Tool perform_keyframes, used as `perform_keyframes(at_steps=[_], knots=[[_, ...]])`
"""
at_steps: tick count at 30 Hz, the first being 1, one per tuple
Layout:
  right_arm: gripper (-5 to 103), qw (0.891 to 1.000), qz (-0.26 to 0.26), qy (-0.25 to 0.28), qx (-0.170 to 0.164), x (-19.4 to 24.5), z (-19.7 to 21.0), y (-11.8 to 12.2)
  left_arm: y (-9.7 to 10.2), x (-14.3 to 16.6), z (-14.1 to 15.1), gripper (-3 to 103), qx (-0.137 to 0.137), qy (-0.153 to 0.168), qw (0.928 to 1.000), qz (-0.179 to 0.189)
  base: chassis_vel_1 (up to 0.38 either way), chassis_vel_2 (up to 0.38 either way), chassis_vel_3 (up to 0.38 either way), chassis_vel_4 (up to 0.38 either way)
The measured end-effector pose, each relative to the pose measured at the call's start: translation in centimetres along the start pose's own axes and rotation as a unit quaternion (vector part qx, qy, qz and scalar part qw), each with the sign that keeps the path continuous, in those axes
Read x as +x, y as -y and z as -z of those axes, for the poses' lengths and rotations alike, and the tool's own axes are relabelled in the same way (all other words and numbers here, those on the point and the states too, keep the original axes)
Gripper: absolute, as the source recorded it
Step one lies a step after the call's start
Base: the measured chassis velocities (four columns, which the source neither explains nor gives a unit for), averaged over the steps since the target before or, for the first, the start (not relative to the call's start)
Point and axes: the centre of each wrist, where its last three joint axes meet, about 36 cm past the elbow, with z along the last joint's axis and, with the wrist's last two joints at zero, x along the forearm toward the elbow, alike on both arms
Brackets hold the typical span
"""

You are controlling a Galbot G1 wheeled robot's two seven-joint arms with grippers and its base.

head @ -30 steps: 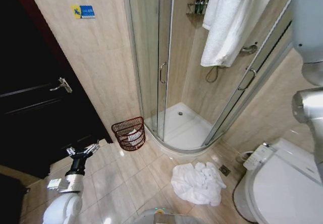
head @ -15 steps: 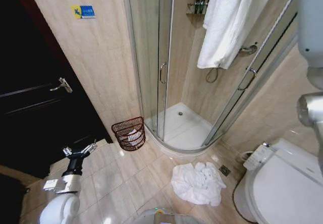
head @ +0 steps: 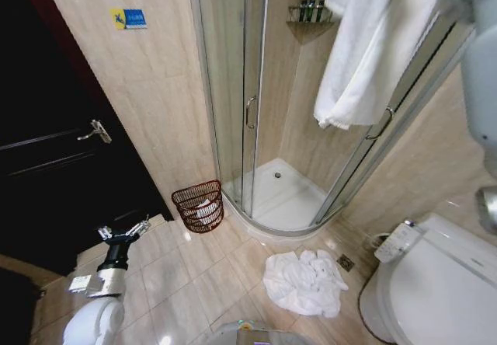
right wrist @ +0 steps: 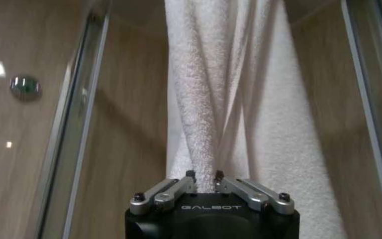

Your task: Discard the used towel into the hamper.

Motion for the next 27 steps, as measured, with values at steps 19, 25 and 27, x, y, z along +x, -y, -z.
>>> perform_keyframes(at_steps=[19, 25, 27], knots=[[5, 0.997, 0.016, -0.066, 0.028, 12.0, -8.6, 2.1, 2.2, 0.2, -0.9, 100, 0.003, -0.002, 0.9999, -0.012, 0.0, 0.0, 0.0, 0.0], [5, 0.994, 0.024, -0.106, 0.025, 16.4, -13.0, -0.7, 4.0, 0.5, -0.8, 100, 0.011, -0.001, 0.9998, -0.015, 0.0, 0.0, 0.0, 0.0], [5, 0.993, 0.024, -0.113, 0.016, 17.7, -13.9, -1.6, 4.5, 0.6, -0.7, 100, 0.012, 0.002, 0.9998, -0.013, 0.0, 0.0, 0.0, 0.0]])
